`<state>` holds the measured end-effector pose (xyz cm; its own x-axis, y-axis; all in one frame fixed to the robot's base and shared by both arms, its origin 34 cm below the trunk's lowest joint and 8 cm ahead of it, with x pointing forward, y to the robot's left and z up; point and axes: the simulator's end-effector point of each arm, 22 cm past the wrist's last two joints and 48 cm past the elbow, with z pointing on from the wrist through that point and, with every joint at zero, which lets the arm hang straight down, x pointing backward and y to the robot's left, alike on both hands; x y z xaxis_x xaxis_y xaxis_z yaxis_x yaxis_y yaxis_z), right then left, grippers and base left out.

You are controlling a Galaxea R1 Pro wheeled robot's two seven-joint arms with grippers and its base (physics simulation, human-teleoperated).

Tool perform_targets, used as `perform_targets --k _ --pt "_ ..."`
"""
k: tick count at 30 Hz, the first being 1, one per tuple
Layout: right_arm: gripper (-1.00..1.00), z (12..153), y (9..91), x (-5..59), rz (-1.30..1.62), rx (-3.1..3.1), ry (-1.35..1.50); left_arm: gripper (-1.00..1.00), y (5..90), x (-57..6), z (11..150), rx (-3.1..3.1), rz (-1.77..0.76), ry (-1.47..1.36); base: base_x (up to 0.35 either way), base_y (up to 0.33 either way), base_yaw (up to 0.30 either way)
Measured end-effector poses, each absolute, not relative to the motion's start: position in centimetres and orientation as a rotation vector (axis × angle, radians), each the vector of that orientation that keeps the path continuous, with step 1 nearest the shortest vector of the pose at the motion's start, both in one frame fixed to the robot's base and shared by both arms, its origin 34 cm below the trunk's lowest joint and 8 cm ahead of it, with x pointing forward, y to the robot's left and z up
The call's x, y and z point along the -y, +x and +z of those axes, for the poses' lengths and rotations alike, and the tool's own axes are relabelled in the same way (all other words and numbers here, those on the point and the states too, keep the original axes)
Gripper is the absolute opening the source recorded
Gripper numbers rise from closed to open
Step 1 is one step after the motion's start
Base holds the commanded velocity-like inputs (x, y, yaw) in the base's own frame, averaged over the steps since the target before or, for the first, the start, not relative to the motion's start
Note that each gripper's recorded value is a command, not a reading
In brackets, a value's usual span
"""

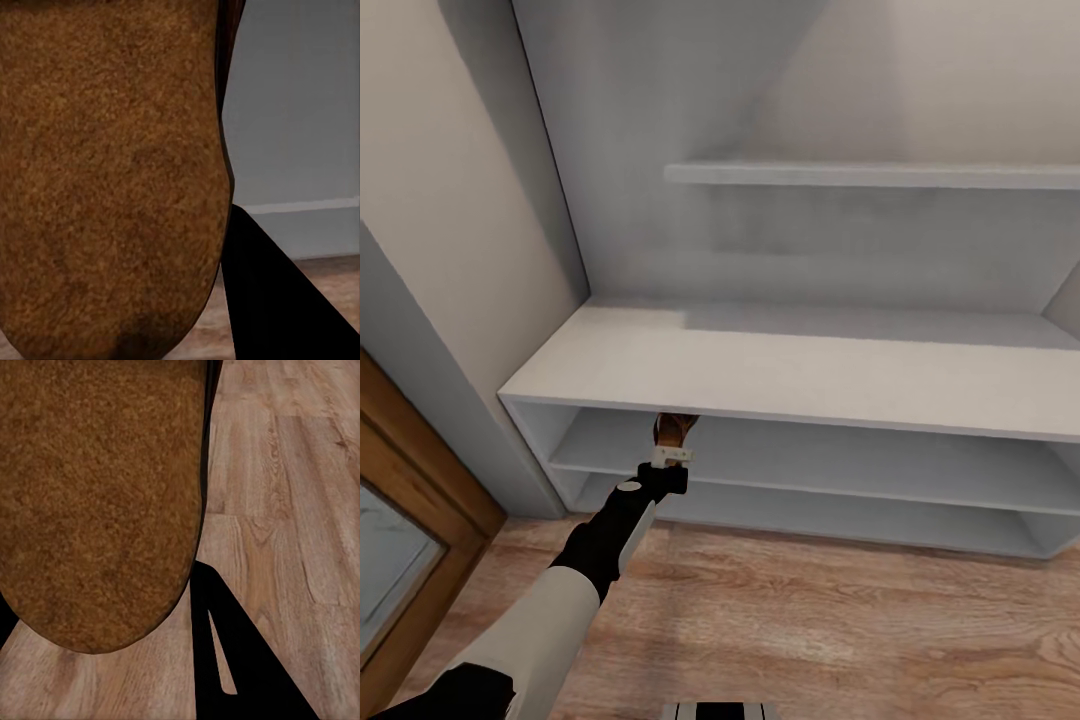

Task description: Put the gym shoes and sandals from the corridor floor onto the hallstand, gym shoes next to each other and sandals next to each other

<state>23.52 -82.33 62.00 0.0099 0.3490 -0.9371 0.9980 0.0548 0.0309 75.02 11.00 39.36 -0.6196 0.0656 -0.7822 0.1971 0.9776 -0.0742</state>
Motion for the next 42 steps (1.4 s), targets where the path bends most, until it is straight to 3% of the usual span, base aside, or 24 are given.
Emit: perform_targets --k 28,42 --pt "-1.0 62.05 23.49 82.33 -0.961 -1.476 1.428 -1.0 75.02 -11.0 39.38 -2.237 -0.191 0.183 0.121 0.0 0.0" --pt "-1.0 62.05 23.49 82.33 -0.961 -1.477 1.428 -1.0 74.99 -11.0 39.3 -2.24 -0.191 0.182 0.005 0.0 0.0"
